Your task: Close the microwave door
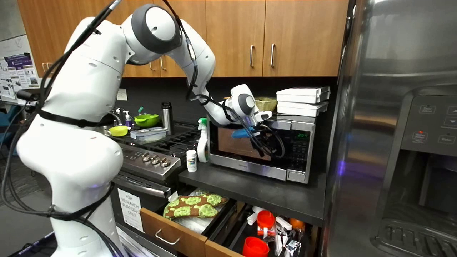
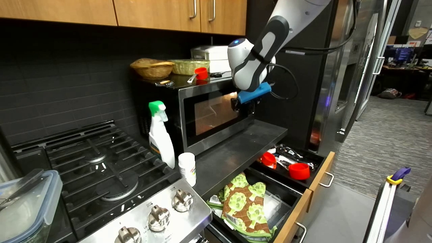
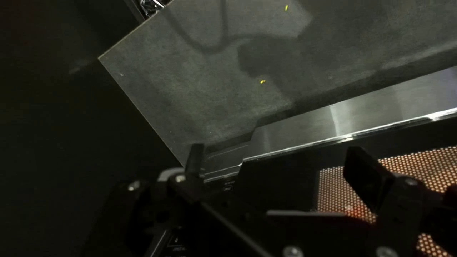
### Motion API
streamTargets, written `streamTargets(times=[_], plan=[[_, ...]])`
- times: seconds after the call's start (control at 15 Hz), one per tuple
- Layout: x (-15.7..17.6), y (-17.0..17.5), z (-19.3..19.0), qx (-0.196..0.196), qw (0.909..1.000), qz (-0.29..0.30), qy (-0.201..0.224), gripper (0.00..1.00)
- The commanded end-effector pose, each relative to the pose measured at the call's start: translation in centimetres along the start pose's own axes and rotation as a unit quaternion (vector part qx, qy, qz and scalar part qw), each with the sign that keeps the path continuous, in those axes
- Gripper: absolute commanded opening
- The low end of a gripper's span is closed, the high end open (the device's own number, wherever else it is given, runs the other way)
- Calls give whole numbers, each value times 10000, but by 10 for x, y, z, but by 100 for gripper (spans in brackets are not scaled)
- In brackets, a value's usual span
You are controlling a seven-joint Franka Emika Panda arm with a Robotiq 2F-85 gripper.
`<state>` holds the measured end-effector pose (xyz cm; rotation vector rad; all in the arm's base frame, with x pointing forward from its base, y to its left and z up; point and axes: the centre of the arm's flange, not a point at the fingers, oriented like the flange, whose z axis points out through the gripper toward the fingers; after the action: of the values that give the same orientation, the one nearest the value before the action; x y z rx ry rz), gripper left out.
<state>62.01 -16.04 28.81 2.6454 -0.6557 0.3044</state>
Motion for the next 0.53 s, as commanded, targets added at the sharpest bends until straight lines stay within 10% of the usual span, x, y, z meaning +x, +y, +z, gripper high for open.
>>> streamTargets(times=[0.0,0.47], plan=[[3,3,-25,77,9992,215,-336,100],[-3,16,-42,8,9961,467,-745,100]])
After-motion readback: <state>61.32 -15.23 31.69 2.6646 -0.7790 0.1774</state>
